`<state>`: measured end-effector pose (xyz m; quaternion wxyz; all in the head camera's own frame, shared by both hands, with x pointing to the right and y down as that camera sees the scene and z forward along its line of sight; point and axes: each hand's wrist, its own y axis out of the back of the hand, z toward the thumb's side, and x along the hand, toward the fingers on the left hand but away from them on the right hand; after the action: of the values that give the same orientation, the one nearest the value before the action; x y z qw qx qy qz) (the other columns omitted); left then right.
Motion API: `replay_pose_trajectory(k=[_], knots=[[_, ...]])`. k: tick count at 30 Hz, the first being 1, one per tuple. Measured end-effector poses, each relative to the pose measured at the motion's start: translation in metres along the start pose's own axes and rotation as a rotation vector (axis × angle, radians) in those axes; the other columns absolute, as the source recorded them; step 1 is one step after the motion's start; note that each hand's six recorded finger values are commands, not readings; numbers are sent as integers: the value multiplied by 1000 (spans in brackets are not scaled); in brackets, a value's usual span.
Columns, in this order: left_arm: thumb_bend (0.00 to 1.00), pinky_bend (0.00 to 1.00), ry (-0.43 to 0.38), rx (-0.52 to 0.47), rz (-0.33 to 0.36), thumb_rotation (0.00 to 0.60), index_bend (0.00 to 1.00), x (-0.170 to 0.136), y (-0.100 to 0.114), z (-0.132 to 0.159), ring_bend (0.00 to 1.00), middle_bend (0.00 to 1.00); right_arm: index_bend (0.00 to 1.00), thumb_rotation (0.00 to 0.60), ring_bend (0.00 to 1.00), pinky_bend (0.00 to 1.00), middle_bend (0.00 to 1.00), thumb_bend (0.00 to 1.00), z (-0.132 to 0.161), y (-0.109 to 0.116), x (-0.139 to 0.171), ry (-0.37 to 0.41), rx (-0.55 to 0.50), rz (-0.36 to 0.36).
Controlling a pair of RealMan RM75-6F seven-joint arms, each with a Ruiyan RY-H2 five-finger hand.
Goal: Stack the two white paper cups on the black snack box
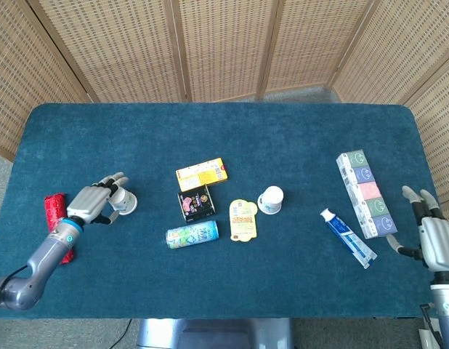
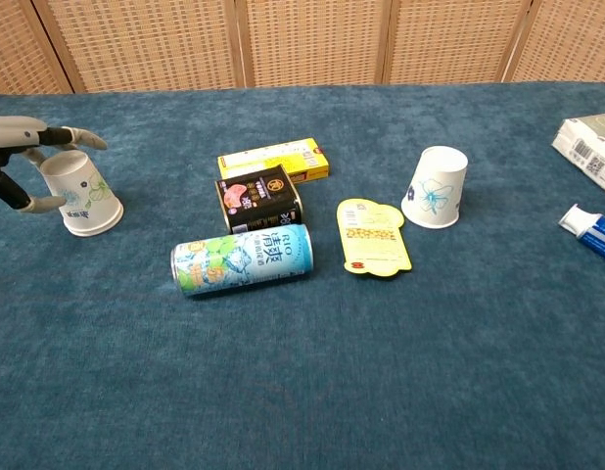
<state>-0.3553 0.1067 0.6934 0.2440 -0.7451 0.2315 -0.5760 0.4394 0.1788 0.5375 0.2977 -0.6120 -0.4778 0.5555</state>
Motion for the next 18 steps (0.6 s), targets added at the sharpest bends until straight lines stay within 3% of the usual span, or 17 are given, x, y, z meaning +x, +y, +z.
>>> replay_pose_trajectory(k=[4, 7, 18], knots=[[478, 504, -1, 0, -6, 600, 207, 6, -7, 2, 168, 89, 0, 600, 0, 318, 182, 282, -2, 2, 1, -5, 1, -5], [478, 584, -3, 5, 2, 600, 290, 10, -9, 3, 265, 168, 0, 600, 0, 318, 183, 282, -3, 4, 2, -6, 1, -9], [478, 639, -15, 2, 14, 600, 348, 11, -9, 5, 336, 256, 0, 600, 0, 318, 183, 281, -3, 5, 2, -6, -1, -10]])
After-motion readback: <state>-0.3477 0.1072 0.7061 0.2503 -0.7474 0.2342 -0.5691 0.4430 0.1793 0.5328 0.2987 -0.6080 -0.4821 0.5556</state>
